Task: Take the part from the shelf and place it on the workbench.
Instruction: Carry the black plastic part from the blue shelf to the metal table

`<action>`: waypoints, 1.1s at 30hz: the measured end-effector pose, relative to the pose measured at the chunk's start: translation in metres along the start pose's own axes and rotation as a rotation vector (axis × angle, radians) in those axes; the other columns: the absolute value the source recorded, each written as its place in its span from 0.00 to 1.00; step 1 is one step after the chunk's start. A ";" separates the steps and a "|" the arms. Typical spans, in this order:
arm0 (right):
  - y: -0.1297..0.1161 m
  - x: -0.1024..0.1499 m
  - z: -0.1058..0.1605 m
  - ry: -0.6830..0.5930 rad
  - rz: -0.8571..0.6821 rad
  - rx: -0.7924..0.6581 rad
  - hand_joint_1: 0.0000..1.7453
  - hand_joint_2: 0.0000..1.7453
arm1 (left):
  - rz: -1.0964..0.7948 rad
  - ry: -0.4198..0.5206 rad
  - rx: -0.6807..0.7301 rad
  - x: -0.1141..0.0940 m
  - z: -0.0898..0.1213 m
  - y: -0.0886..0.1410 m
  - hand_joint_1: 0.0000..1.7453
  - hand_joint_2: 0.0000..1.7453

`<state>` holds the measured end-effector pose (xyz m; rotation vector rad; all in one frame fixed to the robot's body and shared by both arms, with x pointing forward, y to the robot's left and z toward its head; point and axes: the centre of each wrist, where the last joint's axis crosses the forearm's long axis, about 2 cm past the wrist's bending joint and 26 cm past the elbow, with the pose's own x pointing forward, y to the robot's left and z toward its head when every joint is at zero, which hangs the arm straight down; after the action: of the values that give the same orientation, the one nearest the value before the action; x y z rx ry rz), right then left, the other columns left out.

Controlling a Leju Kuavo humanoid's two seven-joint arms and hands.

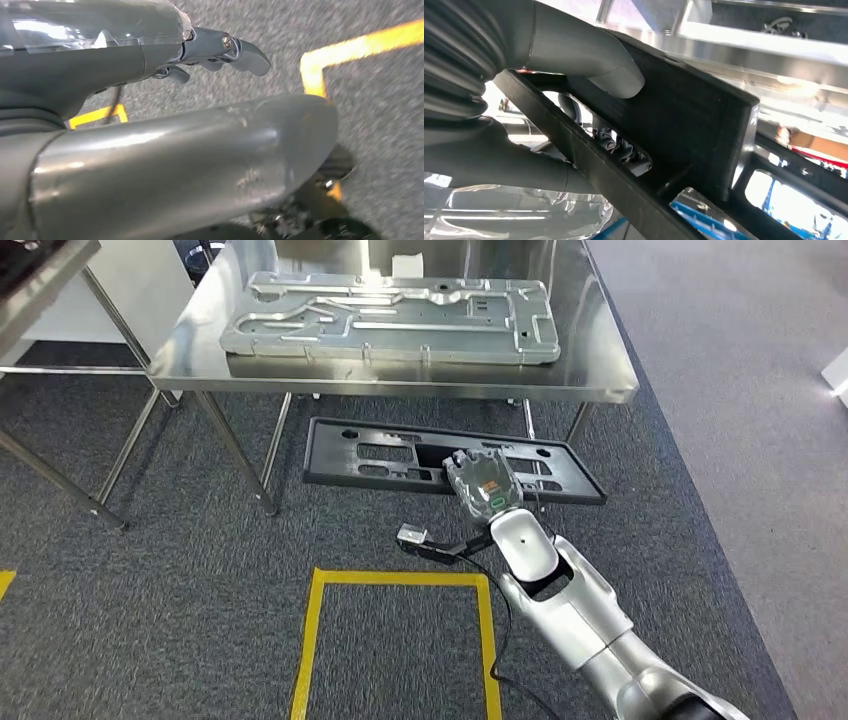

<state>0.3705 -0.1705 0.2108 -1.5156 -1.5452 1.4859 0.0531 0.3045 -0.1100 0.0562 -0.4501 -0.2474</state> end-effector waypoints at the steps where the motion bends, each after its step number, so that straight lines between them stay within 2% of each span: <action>1: -0.001 -0.001 -0.001 0.000 0.002 -0.001 1.00 1.00 | -0.001 -0.001 0.000 0.000 0.000 0.000 0.00 0.00; 8: 0.000 -0.004 -0.009 -0.035 0.035 0.047 1.00 1.00 | -0.001 0.000 -0.006 0.001 0.000 0.000 0.00 0.00; 17: -0.020 -0.009 -0.034 -0.115 0.110 0.089 1.00 1.00 | -0.002 -0.007 -0.010 0.006 -0.002 0.001 0.00 0.00; 33: -0.032 0.025 -0.051 -0.237 0.177 0.125 1.00 1.00 | 0.007 -0.002 -0.008 0.006 -0.002 0.003 0.00 0.00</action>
<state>0.3992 -0.1232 0.2456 -1.4790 -1.4437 1.8851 0.0597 0.3058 -0.1092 0.0463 -0.4509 -0.2426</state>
